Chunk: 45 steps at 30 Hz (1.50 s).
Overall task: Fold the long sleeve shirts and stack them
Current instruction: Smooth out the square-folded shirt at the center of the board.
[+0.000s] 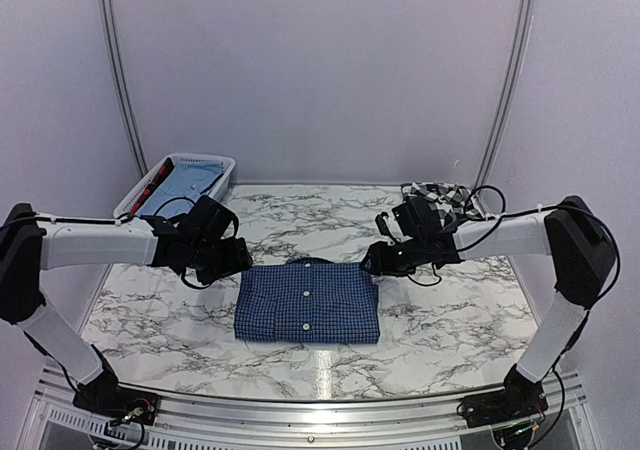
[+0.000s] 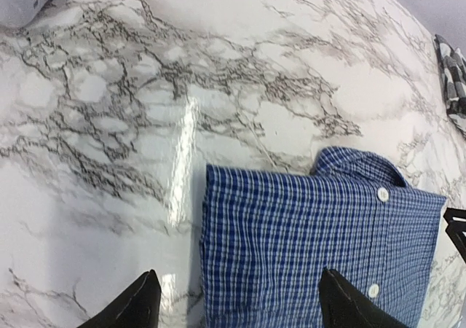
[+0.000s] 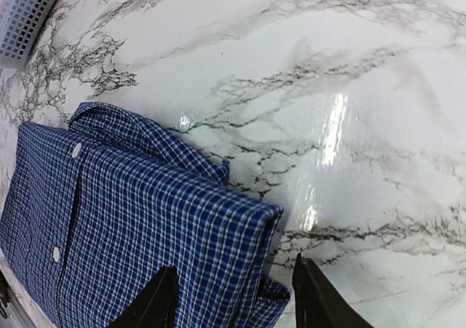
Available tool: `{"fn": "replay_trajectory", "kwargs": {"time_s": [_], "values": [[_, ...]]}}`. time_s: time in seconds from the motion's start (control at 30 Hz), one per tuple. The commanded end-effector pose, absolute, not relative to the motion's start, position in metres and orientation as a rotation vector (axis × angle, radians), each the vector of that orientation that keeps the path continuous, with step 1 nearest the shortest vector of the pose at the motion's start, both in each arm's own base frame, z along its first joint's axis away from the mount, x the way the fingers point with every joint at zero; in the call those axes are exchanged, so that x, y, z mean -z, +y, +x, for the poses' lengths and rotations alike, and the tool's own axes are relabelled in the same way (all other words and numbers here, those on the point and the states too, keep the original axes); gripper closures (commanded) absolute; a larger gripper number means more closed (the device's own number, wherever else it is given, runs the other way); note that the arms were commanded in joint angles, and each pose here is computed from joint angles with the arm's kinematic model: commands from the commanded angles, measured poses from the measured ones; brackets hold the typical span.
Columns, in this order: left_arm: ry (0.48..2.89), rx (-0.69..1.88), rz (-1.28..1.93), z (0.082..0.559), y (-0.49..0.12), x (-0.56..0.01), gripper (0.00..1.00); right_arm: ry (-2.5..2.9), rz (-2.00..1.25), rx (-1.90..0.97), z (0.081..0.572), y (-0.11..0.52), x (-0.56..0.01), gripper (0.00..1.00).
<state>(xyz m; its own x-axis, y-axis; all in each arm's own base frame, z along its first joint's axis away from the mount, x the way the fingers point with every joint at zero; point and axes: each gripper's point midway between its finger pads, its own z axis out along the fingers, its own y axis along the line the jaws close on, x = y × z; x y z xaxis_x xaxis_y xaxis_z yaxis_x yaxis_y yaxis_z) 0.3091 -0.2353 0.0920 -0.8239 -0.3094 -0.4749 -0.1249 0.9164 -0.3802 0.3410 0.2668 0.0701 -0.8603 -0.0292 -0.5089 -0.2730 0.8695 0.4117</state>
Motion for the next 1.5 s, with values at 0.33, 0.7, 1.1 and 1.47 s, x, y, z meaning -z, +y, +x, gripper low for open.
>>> {"fn": "replay_trajectory", "kwargs": {"time_s": [0.33,0.7,1.1,1.47], "values": [[2.651,0.466,-0.138,0.366,-0.242,-0.055,0.38,2.506,-0.206,-0.614,0.387,0.28,-0.063,0.56],[2.683,0.511,-0.211,0.373,-0.247,-0.037,0.67,2.511,-0.217,-0.628,0.392,0.285,-0.058,0.63],[2.585,0.589,-0.077,0.378,-0.269,-0.082,1.0,2.454,-0.251,-0.542,0.385,0.291,-0.097,1.0],[2.433,0.619,0.092,0.379,-0.305,-0.138,1.0,2.413,-0.151,-0.48,0.349,0.259,-0.119,1.0]]}}
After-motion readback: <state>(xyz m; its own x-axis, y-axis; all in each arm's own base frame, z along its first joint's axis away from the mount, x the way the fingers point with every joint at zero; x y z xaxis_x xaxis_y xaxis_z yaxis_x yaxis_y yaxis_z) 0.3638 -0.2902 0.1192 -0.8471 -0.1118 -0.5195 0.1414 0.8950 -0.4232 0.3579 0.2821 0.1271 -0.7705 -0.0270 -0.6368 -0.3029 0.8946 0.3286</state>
